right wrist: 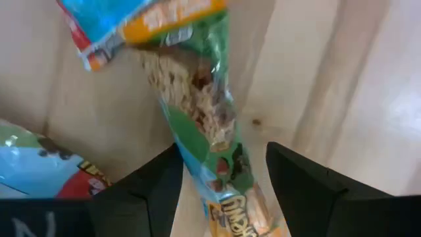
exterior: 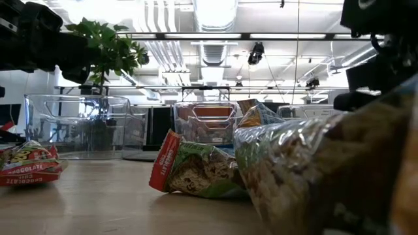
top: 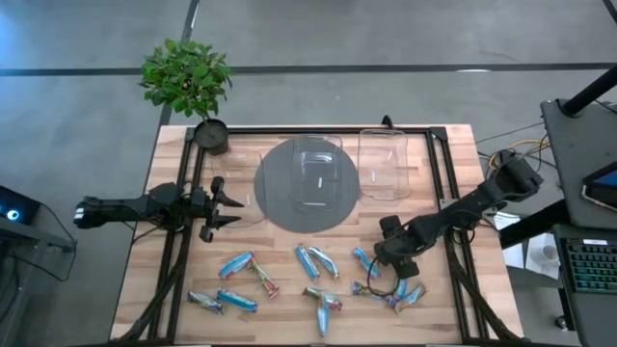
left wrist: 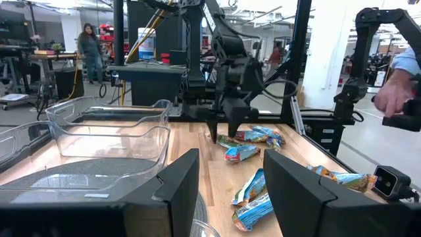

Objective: Pick and place Granola Bars by type
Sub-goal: Put the orange granola bar into the right transparent bin, then put the left green granola bar into the left transparent bin

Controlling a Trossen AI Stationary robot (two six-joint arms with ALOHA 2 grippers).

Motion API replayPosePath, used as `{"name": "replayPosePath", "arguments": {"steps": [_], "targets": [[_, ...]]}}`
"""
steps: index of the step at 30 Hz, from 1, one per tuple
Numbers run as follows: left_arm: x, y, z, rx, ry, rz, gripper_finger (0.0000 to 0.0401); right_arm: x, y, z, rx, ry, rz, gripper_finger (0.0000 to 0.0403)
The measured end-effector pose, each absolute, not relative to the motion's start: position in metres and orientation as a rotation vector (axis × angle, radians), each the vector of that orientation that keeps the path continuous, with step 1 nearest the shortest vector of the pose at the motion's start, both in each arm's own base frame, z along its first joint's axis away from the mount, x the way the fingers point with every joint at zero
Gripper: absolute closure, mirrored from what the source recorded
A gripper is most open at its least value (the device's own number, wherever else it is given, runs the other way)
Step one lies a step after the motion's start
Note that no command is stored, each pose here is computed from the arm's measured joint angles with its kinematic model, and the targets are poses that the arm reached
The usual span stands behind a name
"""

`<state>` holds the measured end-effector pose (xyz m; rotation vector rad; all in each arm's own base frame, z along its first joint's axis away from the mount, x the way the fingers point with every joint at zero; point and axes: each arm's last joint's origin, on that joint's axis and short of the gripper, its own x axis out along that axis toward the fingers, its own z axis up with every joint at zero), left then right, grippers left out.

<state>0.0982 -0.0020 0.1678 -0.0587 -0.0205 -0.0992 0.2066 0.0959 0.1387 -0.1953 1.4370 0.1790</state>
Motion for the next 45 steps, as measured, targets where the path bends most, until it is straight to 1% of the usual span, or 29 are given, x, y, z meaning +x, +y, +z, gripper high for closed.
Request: {"name": "replayPosePath", "arguments": {"steps": [3, 5, 7, 10, 13, 14, 16, 18, 22, 24, 26, 29, 33, 35, 38, 41, 45], "targets": [[0.098, -0.002, 0.168, -0.059, -0.020, -0.099, 0.0247, 0.208, 0.098, 0.134, -0.144, 1.473, 0.190, 0.0202], [0.098, -0.002, 0.168, -0.059, -0.021, -0.099, 0.0247, 0.208, 0.098, 0.133, -0.101, 1.487, 0.177, 0.0219], [0.098, -0.002, 0.168, -0.059, -0.020, -0.099, 0.0247, 0.208, 0.098, 0.136, -0.053, 1.478, 0.146, 0.0248], [0.098, -0.002, 0.168, -0.059, -0.020, -0.099, 0.0247, 0.206, 0.098, 0.144, 0.043, 1.463, 0.128, 0.0305], [0.098, -0.002, 0.168, -0.059, -0.020, -0.099, 0.0247, 0.207, 0.096, 0.165, 0.147, 1.388, 0.081, 0.0358], [0.098, -0.002, 0.168, -0.059, -0.020, -0.099, 0.0247, 0.207, 0.095, 0.172, 0.186, 1.351, 0.044, 0.0369], [0.098, -0.002, 0.168, -0.059, -0.020, -0.099, 0.0247, 0.207, 0.093, 0.191, 0.269, 1.251, -0.061, 0.0379], [0.098, -0.002, 0.168, -0.059, -0.020, -0.099, 0.0247, 0.205, 0.088, 0.217, 0.381, 1.083, -0.198, 0.0376], [0.098, -0.002, 0.168, -0.059, -0.020, -0.099, 0.0247, 0.187, 0.067, 0.266, 0.608, 0.652, -0.597, 0.0352], [0.098, -0.002, 0.168, -0.059, -0.020, -0.099, 0.0247, 0.174, 0.053, 0.284, 0.700, 0.428, -0.762, 0.0343], [0.098, -0.002, 0.168, -0.059, -0.020, -0.099, 0.0247, 0.162, 0.036, 0.293, 0.746, 0.307, -0.877, 0.0338], [0.098, -0.002, 0.168, -0.059, -0.020, -0.099, 0.0247, 0.153, 0.008, 0.292, 0.766, 0.295, -1.010, 0.0337], [0.098, -0.002, 0.168, -0.059, -0.020, -0.099, 0.0247, 0.153, -0.029, 0.281, 0.743, 0.363, -1.089, 0.0335], [0.098, -0.002, 0.168, -0.059, -0.020, -0.099, 0.0247, 0.158, -0.049, 0.274, 0.739, 0.405, -1.062, 0.0334], [0.098, -0.002, 0.168, -0.059, -0.020, -0.099, 0.0247, 0.162, -0.083, 0.264, 0.813, 0.454, -0.958, 0.0324], [0.098, -0.002, 0.168, -0.059, -0.020, -0.099, 0.0247, 0.160, -0.110, 0.246, 0.905, 0.498, -0.974, 0.0298], [0.098, -0.002, 0.168, -0.059, -0.020, -0.099, 0.0247, 0.156, -0.130, 0.233, 0.939, 0.560, -0.981, 0.0243]]}}
